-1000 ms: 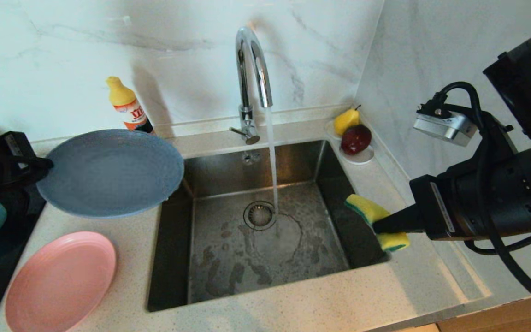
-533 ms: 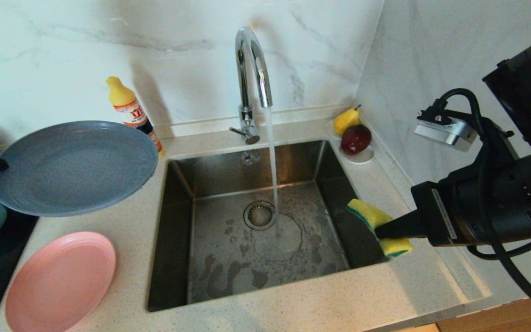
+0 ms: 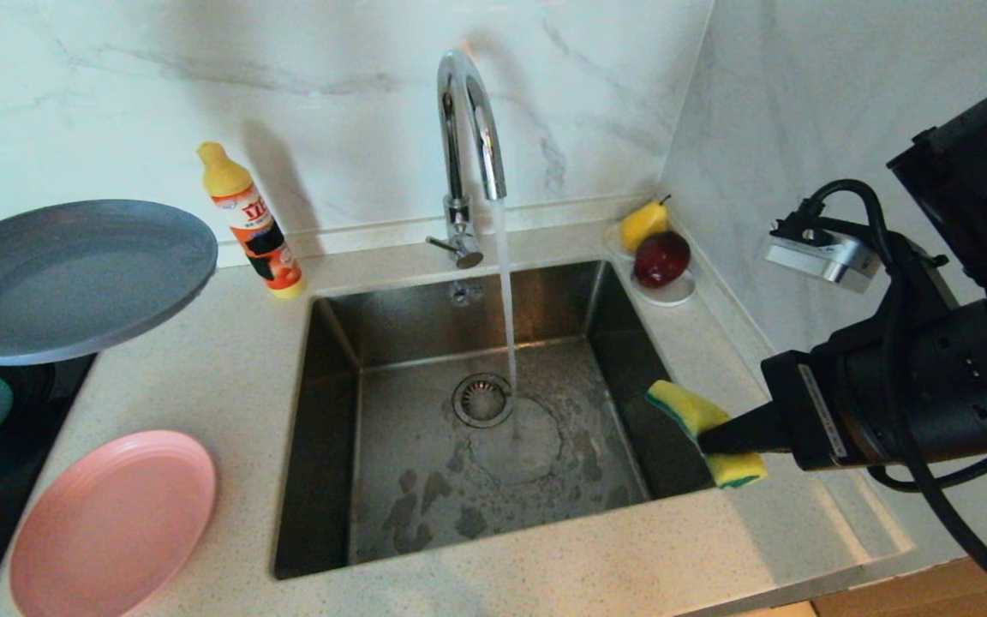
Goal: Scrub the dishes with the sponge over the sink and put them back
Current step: Place the plate on the table
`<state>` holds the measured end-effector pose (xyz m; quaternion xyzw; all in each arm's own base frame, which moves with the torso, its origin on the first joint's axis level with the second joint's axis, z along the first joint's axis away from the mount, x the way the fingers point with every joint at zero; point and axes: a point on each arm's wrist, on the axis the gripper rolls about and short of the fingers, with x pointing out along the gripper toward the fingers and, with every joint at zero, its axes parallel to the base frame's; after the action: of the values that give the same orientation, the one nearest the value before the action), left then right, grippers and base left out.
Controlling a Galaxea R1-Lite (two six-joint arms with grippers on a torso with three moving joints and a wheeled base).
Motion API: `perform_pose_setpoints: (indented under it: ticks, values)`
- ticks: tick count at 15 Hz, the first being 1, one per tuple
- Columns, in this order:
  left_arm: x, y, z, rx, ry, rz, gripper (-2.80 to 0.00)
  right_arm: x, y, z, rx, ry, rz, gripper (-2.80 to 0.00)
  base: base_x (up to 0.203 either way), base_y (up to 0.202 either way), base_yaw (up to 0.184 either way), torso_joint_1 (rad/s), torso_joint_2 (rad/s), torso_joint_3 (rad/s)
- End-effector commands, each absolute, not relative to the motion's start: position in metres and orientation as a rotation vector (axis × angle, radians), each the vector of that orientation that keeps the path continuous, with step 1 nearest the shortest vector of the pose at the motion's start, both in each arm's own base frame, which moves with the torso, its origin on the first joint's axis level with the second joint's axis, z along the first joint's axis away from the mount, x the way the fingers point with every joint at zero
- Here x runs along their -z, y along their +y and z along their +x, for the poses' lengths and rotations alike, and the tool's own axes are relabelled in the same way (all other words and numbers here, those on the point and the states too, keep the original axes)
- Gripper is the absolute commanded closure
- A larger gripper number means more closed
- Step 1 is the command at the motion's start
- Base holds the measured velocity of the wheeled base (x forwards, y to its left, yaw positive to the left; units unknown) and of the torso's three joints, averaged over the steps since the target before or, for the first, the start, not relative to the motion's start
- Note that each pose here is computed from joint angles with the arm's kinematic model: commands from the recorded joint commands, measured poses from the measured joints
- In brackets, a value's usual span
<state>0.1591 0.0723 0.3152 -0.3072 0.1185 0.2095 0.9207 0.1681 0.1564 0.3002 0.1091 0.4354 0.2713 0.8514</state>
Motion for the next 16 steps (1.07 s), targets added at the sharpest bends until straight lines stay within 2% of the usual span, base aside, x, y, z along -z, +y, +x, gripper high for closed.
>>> perform_pose_setpoints:
  ticks: [1, 7, 16]
  values:
    - [-0.307, 0.087, 0.176, -0.459, 0.287, -0.666, 0.0, -0.301, 0.158, 0.17, -0.581, 0.913, 0.212, 0.0, 0.0, 0.0, 0.0, 0.0, 0.0, 0.0]
    - [-0.288, 0.135, 0.197, -0.463, 0.342, -0.769, 0.0, -0.293, 0.167, 0.178, -0.584, 0.927, 0.202, 0.0, 0.0, 0.0, 0.0, 0.0, 0.0, 0.0]
    - [-0.263, 0.177, 0.21, -0.51, 0.355, -0.792, 0.0, -0.29, 0.171, 0.181, -0.587, 0.929, 0.201, 0.0, 0.0, 0.0, 0.0, 0.0, 0.0, 0.0]
